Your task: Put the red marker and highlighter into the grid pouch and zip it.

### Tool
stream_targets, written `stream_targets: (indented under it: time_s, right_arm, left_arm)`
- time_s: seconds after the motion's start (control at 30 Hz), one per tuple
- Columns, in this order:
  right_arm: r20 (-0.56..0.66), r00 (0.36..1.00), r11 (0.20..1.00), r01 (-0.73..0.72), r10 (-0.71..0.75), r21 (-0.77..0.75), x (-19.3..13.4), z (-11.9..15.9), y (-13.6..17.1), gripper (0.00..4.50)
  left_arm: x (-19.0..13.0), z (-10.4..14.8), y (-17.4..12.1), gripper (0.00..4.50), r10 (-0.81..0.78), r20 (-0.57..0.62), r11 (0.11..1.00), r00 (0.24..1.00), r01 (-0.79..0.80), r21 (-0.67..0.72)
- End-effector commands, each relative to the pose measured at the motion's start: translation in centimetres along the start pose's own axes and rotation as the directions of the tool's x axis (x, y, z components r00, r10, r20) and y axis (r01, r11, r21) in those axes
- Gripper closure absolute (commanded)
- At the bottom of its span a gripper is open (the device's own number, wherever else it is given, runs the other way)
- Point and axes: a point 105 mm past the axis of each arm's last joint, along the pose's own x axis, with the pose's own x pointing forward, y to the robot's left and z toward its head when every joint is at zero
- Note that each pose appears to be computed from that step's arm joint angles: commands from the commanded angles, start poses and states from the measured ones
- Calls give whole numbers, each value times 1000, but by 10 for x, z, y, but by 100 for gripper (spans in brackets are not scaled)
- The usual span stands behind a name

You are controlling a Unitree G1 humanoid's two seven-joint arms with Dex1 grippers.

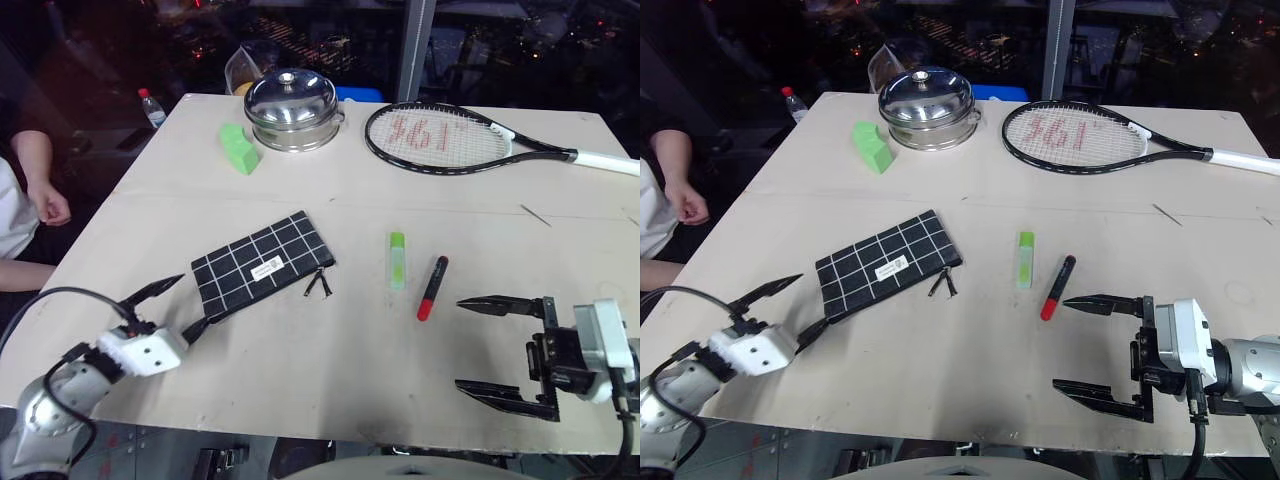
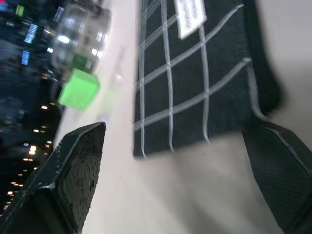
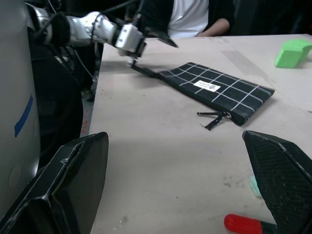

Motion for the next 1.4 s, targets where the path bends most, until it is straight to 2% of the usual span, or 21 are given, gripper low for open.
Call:
stream_targets:
  time_s: [0.03, 0.1, 0.17, 0.23, 0.3, 0.33, 0.37, 0.4, 0.43, 0.47, 0.5, 0.63, 0.73, 0.8, 0.9, 1.1, 1.2, 1.37, 1.4]
  right_arm:
    - [2, 1000, 999, 22, -22, -43, -3, 7, -1, 0]
    - [-3, 999, 998, 42, -42, -44, -2, 7, -2, 0]
    - [0, 999, 998, 52, -52, -42, 0, 9, -1, 0]
    - [1, 999, 998, 54, -54, -40, 3, 9, 0, 0]
    - [2, 998, 997, 61, -61, -40, 5, 9, 1, 0]
    - [3, 998, 997, 70, -70, -37, 6, 9, 1, 0]
    - [4, 996, 996, 84, -84, -34, 8, 8, 0, 0]
    - [1, 995, 995, 95, -96, -29, 9, 7, -1, 0]
    - [-9, 992, 992, 124, -124, -9, 11, 4, -5, 0]
    - [-18, 989, 990, 144, -144, 5, 13, 2, -8, 0]
    - [-18, 983, 983, 182, -181, 18, 16, 0, -13, 0]
    - [-43, 957, 957, 287, -285, 36, 30, -8, -33, 0]
    - [-120, 899, 891, 434, -421, 129, 42, -30, -64, 0]
    - [-163, 864, 850, 500, -477, 163, 50, -38, -77, 0]
    - [-225, 822, 786, 568, -523, 246, 56, -43, -92, 0]
    - [-268, 862, 709, 507, -431, 490, 79, -45, -99, 0]
    - [-256, 869, 683, 491, -423, 540, 85, -42, -101, 0]
    - [-259, 836, 629, 537, -483, 562, 91, -42, -118, 0]
    - [-259, 836, 629, 538, -484, 562, 92, -42, -119, 26]
  left_arm:
    - [17, -4, -17, 4, -63, -14, 997, 998, 63, 34]
    - [35, 5, -19, 4, -75, 42, 997, 996, 74, 33]
    - [47, 16, -23, 58, -104, 107, 995, 989, 102, 21]
    - [54, 24, -24, 127, -115, 149, 993, 982, 116, 3]
    - [59, 30, -21, 218, -107, 179, 994, 978, 111, -12]
    - [62, 35, -20, 231, -105, 203, 994, 974, 111, -21]
    - [65, 40, -18, 302, -103, 220, 993, 970, 113, -35]
    - [68, 42, -16, 312, -99, 229, 992, 968, 114, -55]
    - [70, 45, -15, 383, -95, 238, 990, 967, 117, -77]
    - [70, 46, -14, 402, -94, 242, 989, 966, 119, -92]
    - [73, 49, -12, 446, -85, 250, 984, 964, 120, -129]
    - [82, 67, -3, 446, -54, 288, 942, 956, 145, -304]
    - [86, 93, -6, 446, -85, 366, 866, 927, 250, -433]
    - [85, 104, -9, 446, -111, 397, 830, 911, 305, -467]
    - [86, 112, -9, 446, -120, 406, 805, 906, 328, -495]
    - [94, 121, -12, 446, -130, 433, 786, 892, 359, -504]
    - [96, 118, -14, 446, -132, 434, 786, 891, 361, -501]
    - [94, 119, -20, 446, -149, 448, 792, 882, 377, -479]
    - [94, 119, -20, 449, -149, 451, 793, 880, 379, -476]
